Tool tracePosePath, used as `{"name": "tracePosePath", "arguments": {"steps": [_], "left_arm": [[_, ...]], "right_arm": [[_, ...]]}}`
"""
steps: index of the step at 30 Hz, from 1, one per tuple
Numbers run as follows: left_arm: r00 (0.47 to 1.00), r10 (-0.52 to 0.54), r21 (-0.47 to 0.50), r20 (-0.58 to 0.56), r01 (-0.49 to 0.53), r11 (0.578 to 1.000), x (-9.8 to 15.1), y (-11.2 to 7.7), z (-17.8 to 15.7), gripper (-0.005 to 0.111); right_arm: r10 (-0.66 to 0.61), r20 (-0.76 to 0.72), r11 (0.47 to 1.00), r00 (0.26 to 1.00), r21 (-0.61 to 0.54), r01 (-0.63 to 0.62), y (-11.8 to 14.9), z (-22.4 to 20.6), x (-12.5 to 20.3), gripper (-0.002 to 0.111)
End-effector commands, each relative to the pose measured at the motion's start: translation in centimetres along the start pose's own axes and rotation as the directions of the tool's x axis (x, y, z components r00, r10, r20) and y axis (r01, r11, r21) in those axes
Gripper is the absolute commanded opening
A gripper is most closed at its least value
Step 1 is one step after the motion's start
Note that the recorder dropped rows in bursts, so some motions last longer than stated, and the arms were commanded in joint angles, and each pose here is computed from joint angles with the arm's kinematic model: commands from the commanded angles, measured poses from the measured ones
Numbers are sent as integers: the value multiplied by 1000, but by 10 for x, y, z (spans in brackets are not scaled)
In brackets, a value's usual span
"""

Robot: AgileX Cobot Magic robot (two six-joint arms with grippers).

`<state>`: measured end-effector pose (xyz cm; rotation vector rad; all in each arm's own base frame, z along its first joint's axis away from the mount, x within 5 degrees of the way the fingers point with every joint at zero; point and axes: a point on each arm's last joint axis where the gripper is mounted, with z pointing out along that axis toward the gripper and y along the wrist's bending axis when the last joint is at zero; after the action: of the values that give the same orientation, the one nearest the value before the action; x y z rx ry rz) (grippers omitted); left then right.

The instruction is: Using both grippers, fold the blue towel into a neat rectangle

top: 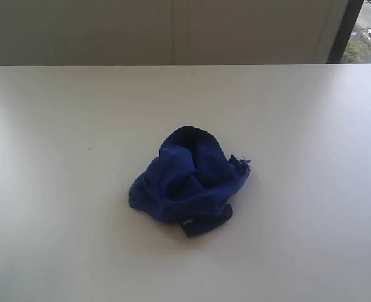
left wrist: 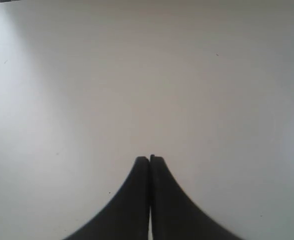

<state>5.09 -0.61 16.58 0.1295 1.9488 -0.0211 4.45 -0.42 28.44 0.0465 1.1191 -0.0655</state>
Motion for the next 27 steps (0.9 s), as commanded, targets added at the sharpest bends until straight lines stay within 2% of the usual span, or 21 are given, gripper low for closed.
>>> {"name": "tracePosePath", "arguments": {"steps": [1,6,12,16,22,23,26,27], "left_arm": [[1000,-6,-2,0,6,1000,1,0,0,0],[1000,-6,-2,0,6,1000,1,0,0,0],[1000,-6,-2,0,6,1000,1,0,0,0],[1000,-6,-2,0,6,1000,1,0,0,0],[1000,-6,-2,0,6,1000,1,0,0,0],[1000,-6,-2,0,6,1000,1,0,0,0],[1000,-6,-2,0,6,1000,1,0,0,0],[1000,-6,-2,0,6,1000,1,0,0,0]], "right_arm": [[11,-130,1000,991,-1,-11,1,24,-19,0],[23,-329,999,944,-13,-29,3,57,-33,0],[121,-538,992,834,33,-123,5,94,-25,0],[254,-689,964,678,120,-239,10,115,2,0],[186,-899,968,396,99,-230,19,151,54,0],[173,-931,961,322,88,-264,24,162,68,0],[166,-967,928,193,87,-362,35,175,103,0],[193,-971,905,144,119,-409,41,179,120,0]]}}
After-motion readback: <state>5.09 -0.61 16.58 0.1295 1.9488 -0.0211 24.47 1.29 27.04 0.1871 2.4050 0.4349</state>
